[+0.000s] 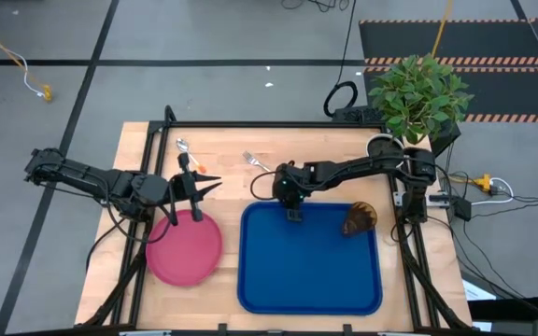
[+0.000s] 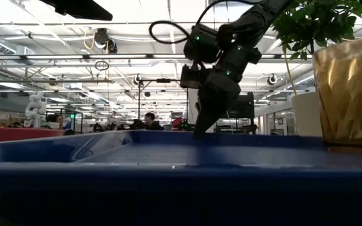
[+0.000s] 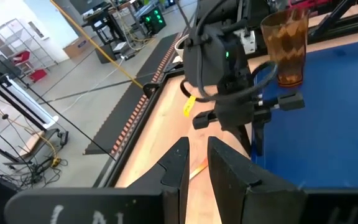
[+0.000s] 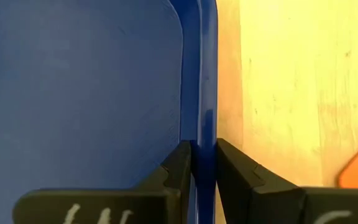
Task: Pick and place plate/cup/fork/spoon on tray
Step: Move the blue tray to the center of the table
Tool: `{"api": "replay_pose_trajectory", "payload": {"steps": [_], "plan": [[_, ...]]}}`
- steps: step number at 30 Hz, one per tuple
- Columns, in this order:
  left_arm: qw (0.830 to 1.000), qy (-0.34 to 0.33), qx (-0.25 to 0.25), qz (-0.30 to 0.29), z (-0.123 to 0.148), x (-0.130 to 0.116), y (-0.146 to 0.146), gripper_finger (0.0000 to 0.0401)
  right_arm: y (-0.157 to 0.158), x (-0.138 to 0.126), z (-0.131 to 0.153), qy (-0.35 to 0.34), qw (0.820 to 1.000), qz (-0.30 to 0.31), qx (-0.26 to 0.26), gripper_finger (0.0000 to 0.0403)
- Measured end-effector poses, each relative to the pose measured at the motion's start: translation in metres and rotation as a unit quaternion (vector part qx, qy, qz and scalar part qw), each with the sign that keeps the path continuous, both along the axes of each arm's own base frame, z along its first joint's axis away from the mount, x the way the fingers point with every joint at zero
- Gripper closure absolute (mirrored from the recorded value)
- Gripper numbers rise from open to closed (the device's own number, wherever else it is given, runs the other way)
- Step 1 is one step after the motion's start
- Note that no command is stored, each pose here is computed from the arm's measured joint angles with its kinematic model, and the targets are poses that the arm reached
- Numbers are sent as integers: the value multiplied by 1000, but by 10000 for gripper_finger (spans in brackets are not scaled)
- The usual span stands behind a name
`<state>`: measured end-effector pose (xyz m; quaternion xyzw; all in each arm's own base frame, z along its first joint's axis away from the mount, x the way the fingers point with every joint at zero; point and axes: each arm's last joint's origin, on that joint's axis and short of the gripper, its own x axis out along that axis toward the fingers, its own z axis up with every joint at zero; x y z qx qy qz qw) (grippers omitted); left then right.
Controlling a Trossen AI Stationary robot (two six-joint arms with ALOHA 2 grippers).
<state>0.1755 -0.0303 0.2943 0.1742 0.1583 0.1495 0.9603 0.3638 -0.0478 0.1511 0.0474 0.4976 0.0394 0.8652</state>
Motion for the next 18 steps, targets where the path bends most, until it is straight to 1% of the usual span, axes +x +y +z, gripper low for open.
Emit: {"api": "replay_pose_trajectory", "payload": {"steps": [7, 11, 18], "plan": [[1000, 0, 2, 1, 0, 0, 0, 339, -5, 10, -18, -14, 1000, 12, 22, 355], [1000, 0, 2, 2, 0, 0, 1, 339, -9, 16, -20, -28, 999, 16, 17, 355], [1000, 1, 4, 3, 0, 0, 2, 339, -22, 21, -14, -41, 999, 12, -1, 355]]}}
